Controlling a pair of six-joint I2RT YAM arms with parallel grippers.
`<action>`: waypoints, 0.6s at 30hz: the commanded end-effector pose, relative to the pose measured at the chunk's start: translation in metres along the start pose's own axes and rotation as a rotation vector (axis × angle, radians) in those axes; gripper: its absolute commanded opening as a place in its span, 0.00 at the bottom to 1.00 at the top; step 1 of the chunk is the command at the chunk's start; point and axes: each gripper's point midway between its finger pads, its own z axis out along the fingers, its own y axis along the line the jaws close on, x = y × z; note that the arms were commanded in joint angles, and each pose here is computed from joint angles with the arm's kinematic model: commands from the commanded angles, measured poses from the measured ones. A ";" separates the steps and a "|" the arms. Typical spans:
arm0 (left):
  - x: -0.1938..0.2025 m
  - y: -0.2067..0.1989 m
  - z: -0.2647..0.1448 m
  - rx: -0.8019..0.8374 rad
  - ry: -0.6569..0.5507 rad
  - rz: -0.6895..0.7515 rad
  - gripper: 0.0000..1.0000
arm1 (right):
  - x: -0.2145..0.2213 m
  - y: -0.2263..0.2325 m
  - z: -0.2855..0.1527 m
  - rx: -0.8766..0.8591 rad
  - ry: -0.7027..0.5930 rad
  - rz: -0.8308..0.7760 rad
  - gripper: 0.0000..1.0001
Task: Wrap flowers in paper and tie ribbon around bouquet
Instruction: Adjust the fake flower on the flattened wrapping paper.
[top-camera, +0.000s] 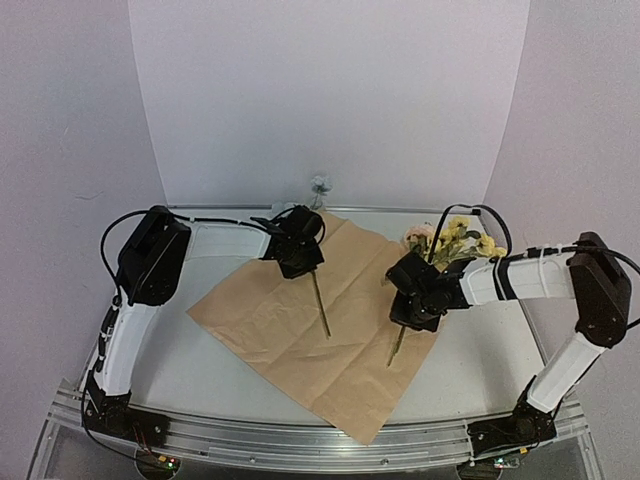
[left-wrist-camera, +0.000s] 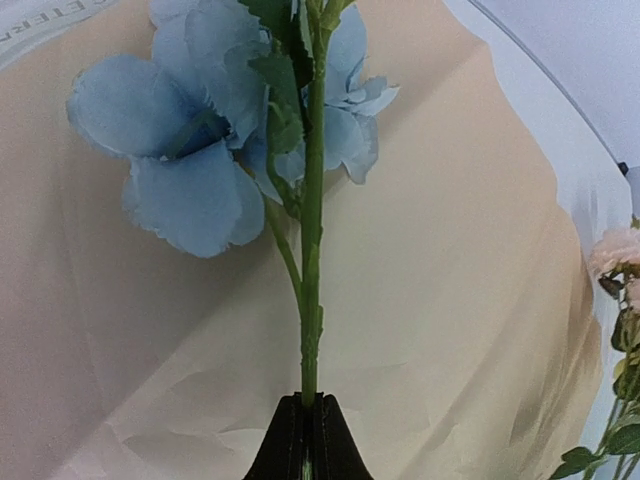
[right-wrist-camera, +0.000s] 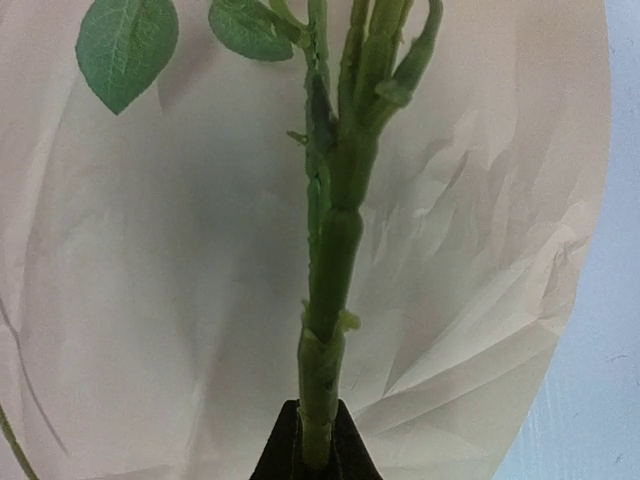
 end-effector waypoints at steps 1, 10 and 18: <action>0.008 -0.009 0.007 0.032 0.013 0.072 0.00 | -0.051 0.038 -0.049 -0.098 -0.146 -0.063 0.00; 0.010 -0.013 -0.003 0.065 0.026 0.126 0.43 | -0.067 0.115 -0.059 -0.287 -0.124 -0.218 0.00; -0.032 -0.012 -0.066 0.081 -0.072 0.119 0.54 | -0.073 0.175 -0.042 -0.410 -0.124 -0.322 0.00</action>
